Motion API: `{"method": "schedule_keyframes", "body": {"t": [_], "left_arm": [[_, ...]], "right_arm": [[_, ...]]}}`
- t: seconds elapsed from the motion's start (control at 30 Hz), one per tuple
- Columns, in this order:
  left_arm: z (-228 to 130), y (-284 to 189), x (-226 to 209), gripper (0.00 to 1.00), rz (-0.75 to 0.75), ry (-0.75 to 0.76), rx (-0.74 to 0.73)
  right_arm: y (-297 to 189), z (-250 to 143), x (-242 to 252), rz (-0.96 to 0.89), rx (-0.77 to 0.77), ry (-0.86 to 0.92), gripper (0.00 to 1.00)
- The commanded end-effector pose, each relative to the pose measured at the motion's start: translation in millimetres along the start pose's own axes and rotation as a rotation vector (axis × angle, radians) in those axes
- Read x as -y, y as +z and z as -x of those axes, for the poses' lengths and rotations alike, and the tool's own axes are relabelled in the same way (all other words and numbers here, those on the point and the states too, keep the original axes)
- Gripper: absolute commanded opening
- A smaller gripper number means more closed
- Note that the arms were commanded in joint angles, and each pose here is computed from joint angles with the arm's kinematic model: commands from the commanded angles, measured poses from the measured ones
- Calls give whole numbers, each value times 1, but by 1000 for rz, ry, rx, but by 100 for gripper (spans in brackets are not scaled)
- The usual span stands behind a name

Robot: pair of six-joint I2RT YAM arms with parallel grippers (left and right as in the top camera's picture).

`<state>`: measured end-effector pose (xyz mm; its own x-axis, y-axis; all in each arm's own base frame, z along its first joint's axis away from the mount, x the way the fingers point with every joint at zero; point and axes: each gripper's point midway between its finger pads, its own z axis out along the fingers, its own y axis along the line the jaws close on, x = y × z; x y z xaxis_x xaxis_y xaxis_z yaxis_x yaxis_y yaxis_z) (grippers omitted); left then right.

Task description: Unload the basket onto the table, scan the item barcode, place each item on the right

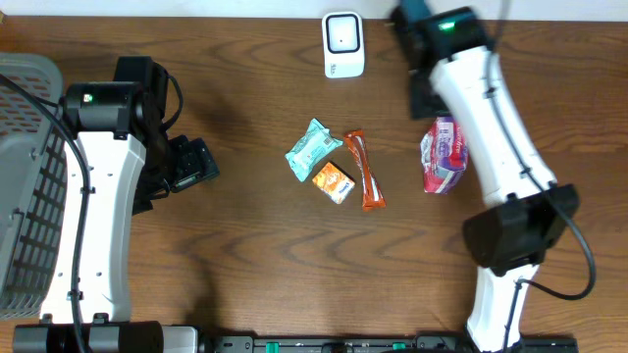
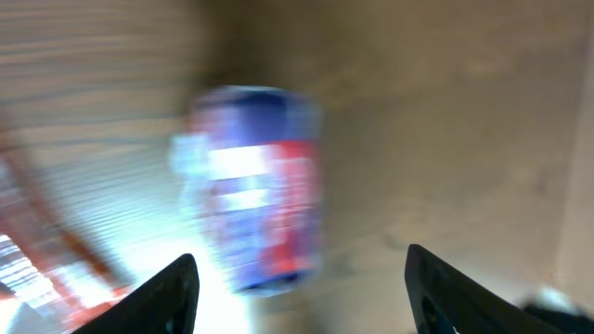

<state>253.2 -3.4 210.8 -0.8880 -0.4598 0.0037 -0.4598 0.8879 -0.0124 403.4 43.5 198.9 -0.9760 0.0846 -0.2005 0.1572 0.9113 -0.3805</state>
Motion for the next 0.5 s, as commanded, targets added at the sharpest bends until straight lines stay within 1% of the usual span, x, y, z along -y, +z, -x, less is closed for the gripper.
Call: {"method": "schedule_keyframes", "body": {"t": [0.0,0.03,0.1,0.13,0.2,0.27,0.37,0.4,0.43,0.47], "left_arm": [[1,2,-3,98,19,-7,-2],[1,2,-3,98,19,-7,-1],[1,2,-3,98,19,-7,-1],[1,2,-3,98,19,-7,-1],[1,2,-3,98,19,-7,-1],[1,2,-3,98,19,-7,-1],[1,2,-3,98,19,-7,-1],[1,2,-3,98,19,-7,-1],[1,2,-3,98,19,-6,-1],[1,2,-3,98,19,-7,-1]], "right_arm": [[34,-6,53,-65,-103,91,60],[43,-9,62,-56,-135,118,55],[61,-15,69,3,-198,179,39],[77,-20,66,111,-256,221,25],[89,-23,44,315,-301,203,16],[92,-24,17,519,-323,170,8],[89,-27,-21,764,-331,125,8],[84,-28,-41,872,-326,95,7],[78,-27,-56,933,-313,73,1],[75,-25,-63,946,-302,63,1]]}}
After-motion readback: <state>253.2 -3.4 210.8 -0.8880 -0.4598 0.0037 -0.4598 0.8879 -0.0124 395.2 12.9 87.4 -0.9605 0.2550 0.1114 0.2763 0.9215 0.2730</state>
